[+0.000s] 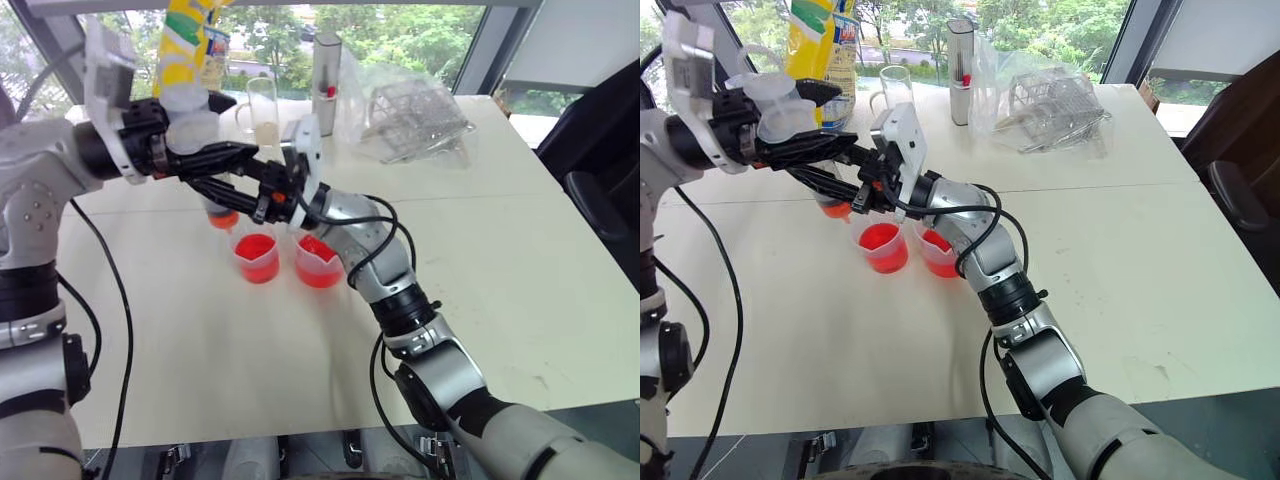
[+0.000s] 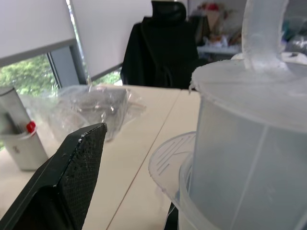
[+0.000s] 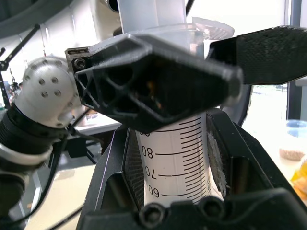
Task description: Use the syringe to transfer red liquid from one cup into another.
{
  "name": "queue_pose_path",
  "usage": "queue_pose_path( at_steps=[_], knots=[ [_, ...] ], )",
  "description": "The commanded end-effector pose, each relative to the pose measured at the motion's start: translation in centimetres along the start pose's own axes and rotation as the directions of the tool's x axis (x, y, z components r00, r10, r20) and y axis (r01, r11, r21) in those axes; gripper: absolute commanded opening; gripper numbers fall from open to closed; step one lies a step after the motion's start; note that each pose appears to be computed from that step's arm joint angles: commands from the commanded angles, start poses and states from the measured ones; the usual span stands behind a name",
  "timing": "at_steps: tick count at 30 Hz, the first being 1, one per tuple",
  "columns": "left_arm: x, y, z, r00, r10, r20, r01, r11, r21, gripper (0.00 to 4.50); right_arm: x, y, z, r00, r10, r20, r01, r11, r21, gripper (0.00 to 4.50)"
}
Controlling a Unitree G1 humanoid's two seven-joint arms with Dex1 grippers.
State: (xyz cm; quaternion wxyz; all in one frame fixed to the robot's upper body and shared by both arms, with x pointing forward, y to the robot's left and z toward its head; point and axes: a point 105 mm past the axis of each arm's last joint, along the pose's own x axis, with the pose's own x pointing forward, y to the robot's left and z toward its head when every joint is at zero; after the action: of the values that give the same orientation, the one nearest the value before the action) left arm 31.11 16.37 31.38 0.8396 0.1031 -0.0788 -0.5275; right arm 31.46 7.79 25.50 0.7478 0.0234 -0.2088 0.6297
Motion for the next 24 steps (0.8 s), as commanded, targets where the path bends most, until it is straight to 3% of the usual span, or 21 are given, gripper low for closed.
queue_pose_path(
  at_steps=[1, 10, 17, 24],
  knots=[
    [-1.6, -0.3, 2.1, 0.999, 0.047, 0.025, -0.050, 0.994, 0.094, 4.44, -1.1, -0.8, -1.0, 0.998, -0.033, -0.046, 0.034, 0.999, 0.017, 1.42],
    [-3.1, -1.8, -0.4, 0.994, 0.091, -0.062, -0.088, 0.995, 0.054, 4.44, -1.1, -1.5, -0.1, 0.998, -0.060, -0.027, 0.061, 0.998, 0.015, 1.42],
    [-4.9, -1.8, 1.2, 0.988, 0.140, -0.059, -0.135, 0.988, 0.076, 4.44, -1.3, -1.3, -0.9, 0.997, -0.059, -0.043, 0.061, 0.998, 0.032, 1.42],
    [-4.3, -0.9, 3.7, 0.988, 0.147, 0.048, -0.150, 0.986, 0.070, 4.44, -1.6, -0.8, -2.0, 0.996, -0.048, -0.072, 0.051, 0.998, 0.041, 1.42]
  ],
)
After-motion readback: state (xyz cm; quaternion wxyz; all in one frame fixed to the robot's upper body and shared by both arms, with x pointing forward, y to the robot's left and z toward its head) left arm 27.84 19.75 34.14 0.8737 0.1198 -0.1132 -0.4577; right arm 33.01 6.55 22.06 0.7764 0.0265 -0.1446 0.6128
